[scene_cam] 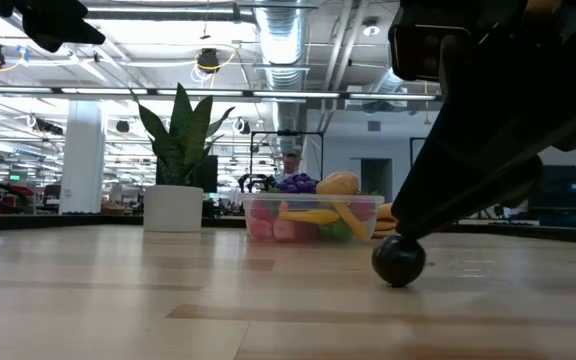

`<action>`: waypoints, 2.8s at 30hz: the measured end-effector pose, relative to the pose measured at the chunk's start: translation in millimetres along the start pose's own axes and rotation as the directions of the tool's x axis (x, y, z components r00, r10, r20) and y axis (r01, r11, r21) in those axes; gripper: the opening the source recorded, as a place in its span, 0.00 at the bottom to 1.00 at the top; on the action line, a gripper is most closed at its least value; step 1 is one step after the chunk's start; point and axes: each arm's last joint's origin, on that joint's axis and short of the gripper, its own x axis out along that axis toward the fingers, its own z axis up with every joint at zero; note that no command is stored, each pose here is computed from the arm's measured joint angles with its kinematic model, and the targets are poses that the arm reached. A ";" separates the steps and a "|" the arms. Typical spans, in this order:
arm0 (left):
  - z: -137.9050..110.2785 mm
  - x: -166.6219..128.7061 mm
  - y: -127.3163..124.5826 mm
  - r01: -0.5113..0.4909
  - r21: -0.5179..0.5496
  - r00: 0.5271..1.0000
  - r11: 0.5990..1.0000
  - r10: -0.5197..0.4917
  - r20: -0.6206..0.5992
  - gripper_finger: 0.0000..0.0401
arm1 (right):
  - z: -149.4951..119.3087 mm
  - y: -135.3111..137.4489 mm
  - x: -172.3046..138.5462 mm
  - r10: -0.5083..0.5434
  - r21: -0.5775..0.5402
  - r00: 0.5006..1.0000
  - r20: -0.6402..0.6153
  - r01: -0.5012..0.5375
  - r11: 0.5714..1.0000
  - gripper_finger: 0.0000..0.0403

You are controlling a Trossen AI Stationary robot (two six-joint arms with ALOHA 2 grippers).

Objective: Pick and placing Produce into tupperware
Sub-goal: Put the black cherry into the transparent bin

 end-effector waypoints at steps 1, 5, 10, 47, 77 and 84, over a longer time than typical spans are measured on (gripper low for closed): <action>0.0 0.0 0.0 0.000 0.000 1.000 1.000 0.000 0.000 0.61 | 0.8 -0.2 0.2 0.002 -0.004 1.000 0.002 -0.002 1.000 0.32; 0.0 0.0 0.0 0.000 -0.001 1.000 1.000 0.000 0.000 0.61 | 1.8 -0.8 0.6 0.004 -0.032 1.000 0.000 -0.004 0.999 0.32; 0.0 0.0 0.0 0.000 -0.004 1.000 1.000 0.000 0.000 0.61 | 2.3 -1.2 1.2 0.022 -0.102 0.999 -0.026 -0.024 0.995 0.32; -1.1 0.0 0.6 -0.005 -0.028 1.000 1.000 0.005 -0.008 0.61 | 7.5 -8.8 4.4 0.010 -0.203 0.998 -0.067 -0.024 0.979 0.32; -1.8 0.0 1.2 -0.009 -0.026 1.000 1.000 0.009 -0.014 0.61 | 14.9 -16.0 8.0 0.003 -0.190 0.997 -0.081 -0.019 0.982 0.32; -2.0 0.0 1.3 -0.011 -0.023 1.000 1.000 0.010 -0.015 0.61 | 16.5 -17.5 8.7 0.000 -0.183 0.997 -0.079 -0.014 0.983 0.32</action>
